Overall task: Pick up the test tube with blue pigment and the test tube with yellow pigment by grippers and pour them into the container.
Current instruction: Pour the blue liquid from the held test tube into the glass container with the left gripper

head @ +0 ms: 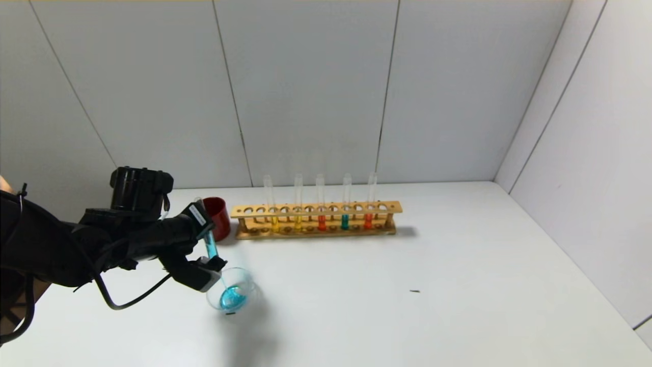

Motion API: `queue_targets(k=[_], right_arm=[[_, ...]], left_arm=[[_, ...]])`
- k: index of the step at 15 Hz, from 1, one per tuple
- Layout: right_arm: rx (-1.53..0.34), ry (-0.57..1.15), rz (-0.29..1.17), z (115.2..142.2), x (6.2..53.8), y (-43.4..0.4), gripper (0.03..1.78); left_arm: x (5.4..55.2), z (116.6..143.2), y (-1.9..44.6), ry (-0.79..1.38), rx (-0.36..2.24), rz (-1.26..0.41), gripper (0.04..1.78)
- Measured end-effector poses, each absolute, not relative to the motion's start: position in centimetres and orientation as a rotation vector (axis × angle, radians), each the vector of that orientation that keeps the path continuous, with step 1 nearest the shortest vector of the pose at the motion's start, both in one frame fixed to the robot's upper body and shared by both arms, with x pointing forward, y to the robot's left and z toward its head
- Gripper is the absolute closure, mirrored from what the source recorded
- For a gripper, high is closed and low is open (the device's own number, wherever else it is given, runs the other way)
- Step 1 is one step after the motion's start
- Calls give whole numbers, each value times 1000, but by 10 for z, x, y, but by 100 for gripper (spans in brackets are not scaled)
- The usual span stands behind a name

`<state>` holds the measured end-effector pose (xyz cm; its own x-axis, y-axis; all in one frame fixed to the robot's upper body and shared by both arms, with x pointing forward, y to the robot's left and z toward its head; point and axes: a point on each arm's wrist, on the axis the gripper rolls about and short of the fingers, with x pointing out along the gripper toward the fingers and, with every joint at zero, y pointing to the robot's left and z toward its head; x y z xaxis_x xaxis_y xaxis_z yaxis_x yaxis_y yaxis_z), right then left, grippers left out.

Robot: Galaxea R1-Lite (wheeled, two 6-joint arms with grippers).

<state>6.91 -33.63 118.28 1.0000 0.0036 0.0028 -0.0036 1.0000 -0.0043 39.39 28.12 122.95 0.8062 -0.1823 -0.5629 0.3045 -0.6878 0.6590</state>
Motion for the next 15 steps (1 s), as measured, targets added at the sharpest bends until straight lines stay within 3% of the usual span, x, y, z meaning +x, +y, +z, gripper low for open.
queue_targets(k=[15], right_arm=[[-4, -3, 4, 1183, 69, -336, 6]], left_arm=[[383, 1243, 282, -33, 2385, -684, 152]])
